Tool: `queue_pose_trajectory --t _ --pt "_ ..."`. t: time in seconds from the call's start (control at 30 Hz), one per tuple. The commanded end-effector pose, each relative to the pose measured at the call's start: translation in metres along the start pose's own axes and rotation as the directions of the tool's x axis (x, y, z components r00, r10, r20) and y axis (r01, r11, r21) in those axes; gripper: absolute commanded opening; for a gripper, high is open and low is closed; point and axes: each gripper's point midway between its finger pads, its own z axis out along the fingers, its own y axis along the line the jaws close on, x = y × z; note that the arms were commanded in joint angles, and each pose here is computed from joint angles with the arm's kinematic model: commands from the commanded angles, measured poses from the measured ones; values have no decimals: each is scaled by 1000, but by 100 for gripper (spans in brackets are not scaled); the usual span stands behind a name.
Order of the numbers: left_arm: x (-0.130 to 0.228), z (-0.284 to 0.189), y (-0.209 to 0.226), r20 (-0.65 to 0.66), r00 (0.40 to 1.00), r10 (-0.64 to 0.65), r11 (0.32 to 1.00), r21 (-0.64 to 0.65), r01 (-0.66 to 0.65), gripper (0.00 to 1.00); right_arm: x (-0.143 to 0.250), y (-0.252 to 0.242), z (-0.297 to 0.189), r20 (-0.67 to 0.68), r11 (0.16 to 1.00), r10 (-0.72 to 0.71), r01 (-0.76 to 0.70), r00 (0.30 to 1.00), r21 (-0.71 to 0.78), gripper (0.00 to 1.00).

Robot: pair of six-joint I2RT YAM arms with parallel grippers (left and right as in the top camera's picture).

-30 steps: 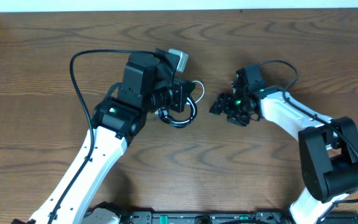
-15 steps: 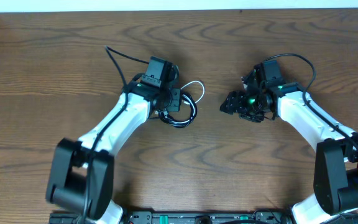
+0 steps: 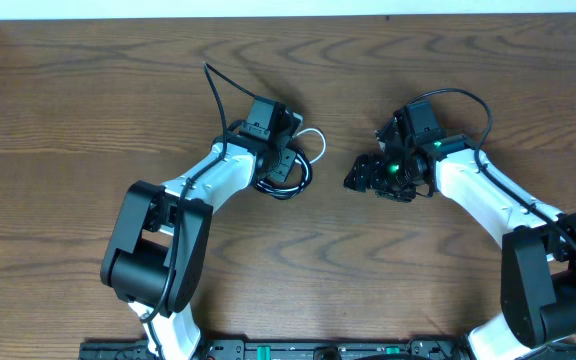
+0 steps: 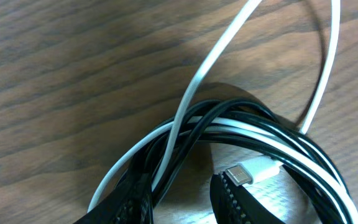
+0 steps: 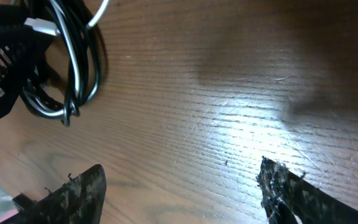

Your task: Untangle cables

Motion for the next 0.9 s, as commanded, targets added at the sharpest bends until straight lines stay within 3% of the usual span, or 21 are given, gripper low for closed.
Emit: queue_pose_trajectory --t 0.0,0.2,0.23,0.3,0.33,0.47,0.57,0.87 --pt "13 10 13 -53 998 28 997 -65 -31 39 -1 6 -4 8 1000 -26 26 1000 -12 76" --pt "36 17 11 -110 993 50 997 -54 -56 38 1 6 -3 5 1000 -26 26 1000 -10 77" --pt "40 19 11 -119 992 50 997 -52 -56 36 1 6 -3 5 1000 -27 27 1000 -11 76" --pt "44 20 10 -135 990 49 997 -50 -56 22 1 6 -3 5 999 -35 35 999 -8 77" --pt "44 19 10 -134 990 49 997 -50 -56 22 1 6 -3 6 999 -35 35 999 -7 77" --pt "13 -3 13 -53 997 51 996 -64 -54 35 -2 4 -3 17 999 -37 37 999 7 77" --pt "-4 -21 15 12 998 54 996 -77 -53 38 -2 4 -3 17 999 -37 37 999 8 77" --pt "-7 -28 26 24 999 44 992 -119 -41 44 -3 2 -3 24 999 -37 36 999 21 79"
